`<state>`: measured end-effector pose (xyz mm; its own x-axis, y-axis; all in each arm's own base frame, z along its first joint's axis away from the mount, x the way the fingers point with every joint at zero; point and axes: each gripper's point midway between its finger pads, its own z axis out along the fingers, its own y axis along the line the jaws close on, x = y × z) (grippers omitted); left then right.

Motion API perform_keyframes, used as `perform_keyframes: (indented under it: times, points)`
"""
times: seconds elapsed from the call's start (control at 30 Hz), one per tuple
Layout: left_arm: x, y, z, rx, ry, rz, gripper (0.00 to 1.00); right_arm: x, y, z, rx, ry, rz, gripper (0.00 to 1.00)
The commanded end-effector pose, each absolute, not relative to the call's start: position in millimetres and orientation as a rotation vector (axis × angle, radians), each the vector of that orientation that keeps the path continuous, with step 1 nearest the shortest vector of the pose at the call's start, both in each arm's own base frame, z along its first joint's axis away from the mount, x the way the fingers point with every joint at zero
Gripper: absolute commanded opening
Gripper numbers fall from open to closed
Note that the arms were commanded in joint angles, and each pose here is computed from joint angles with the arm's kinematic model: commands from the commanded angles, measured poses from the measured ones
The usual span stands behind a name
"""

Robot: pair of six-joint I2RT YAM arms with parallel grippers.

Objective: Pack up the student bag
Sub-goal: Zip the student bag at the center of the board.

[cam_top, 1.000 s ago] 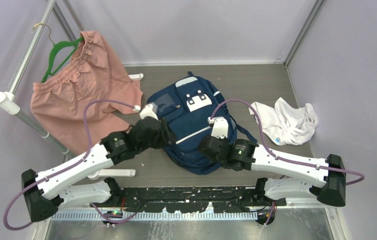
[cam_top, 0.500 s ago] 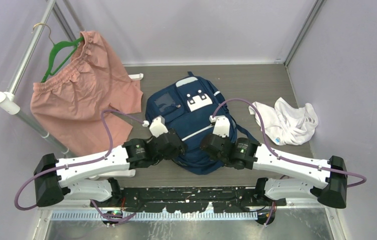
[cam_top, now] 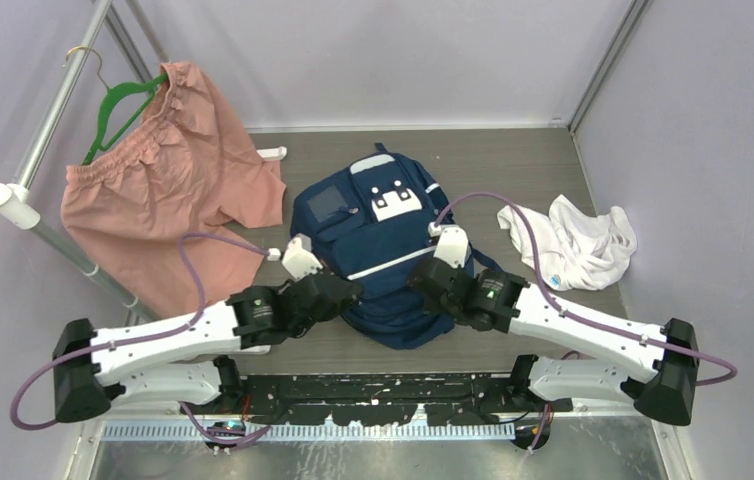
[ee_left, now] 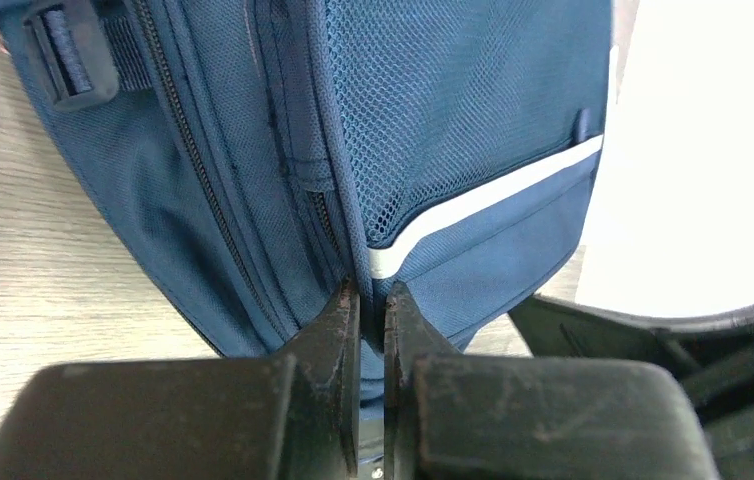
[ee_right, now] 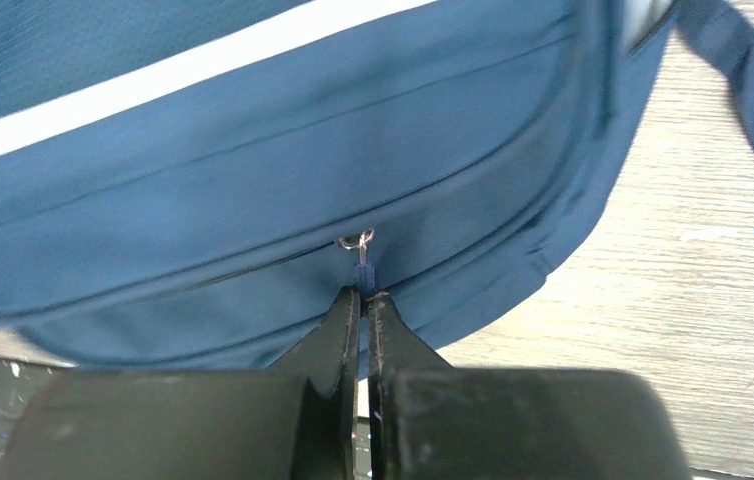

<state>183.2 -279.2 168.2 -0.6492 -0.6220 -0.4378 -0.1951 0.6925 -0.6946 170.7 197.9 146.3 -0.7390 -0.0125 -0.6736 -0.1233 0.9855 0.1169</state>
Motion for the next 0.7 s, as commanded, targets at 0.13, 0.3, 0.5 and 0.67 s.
perform_keyframes:
  times: [0.13,0.3,0.5,0.67]
  points:
    - [197,-165,202,-0.619,1.942,-0.586,0.00,190,146,149,0.076,2.421,0.166,0.01]
    - [192,-127,206,-0.569,1.964,-0.490,0.00,209,147,146,0.055,2.425,0.138,0.01]
    - [188,-129,210,-0.346,2.074,-0.400,0.00,249,156,137,0.073,2.444,0.218,0.01]
    - [181,-162,219,0.030,2.185,-0.393,0.28,234,170,148,-0.068,2.453,0.353,0.01]
